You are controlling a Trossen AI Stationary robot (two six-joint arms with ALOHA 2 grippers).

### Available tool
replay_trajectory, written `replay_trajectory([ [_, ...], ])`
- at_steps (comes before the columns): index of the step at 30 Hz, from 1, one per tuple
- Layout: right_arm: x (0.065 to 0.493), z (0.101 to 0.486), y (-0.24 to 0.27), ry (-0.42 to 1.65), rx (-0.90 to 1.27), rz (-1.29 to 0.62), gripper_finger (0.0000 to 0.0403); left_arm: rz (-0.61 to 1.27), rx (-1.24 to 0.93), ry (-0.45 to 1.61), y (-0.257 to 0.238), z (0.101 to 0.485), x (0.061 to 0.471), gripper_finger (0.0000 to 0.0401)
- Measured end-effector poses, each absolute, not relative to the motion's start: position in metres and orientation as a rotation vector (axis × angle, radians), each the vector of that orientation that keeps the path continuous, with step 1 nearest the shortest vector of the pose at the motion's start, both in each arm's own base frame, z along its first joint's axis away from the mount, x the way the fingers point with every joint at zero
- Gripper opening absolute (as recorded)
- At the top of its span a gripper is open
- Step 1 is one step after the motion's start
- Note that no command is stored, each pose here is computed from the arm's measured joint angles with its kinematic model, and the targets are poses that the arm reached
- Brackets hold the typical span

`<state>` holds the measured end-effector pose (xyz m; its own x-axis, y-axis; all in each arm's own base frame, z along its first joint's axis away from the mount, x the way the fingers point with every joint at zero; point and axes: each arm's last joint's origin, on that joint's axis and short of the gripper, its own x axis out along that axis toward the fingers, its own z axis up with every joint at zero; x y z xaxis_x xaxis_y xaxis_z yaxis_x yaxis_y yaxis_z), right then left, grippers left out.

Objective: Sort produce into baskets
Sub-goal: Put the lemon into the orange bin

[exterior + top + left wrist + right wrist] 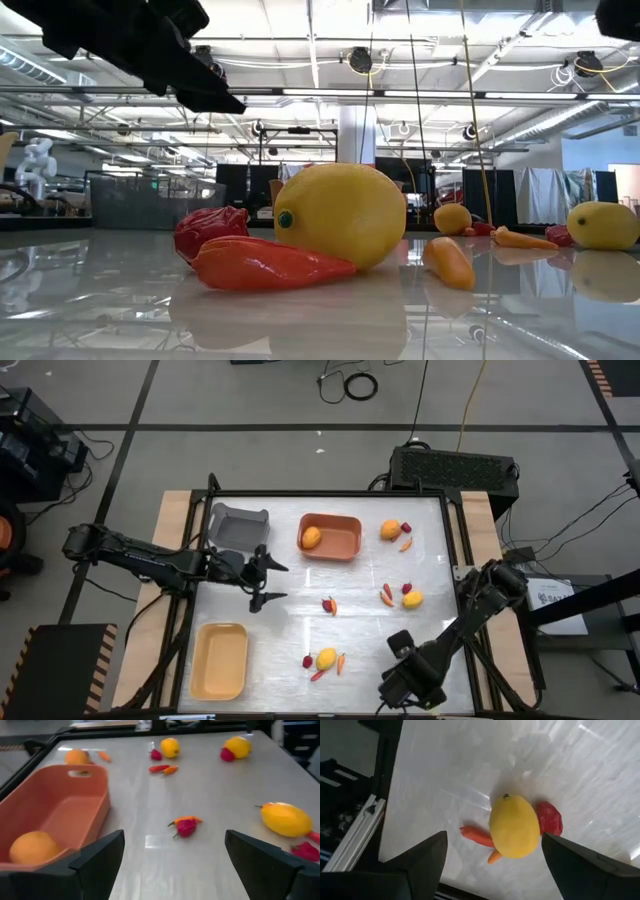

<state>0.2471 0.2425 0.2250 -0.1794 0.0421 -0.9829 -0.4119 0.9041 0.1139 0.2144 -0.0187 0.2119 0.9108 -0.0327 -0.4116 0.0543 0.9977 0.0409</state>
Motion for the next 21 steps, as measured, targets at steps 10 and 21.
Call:
replay_trajectory([
  [10,0.242,0.210,0.244,1.702,-0.311,0.340,0.0313,-0.048,0.064,0.425,-0.019,0.212,0.214,0.0352],
  [21,0.235,0.184,0.236,1.734,-0.326,0.277,0.0313,-0.048,0.065,0.445,-0.019,0.210,0.213,0.0352],
])
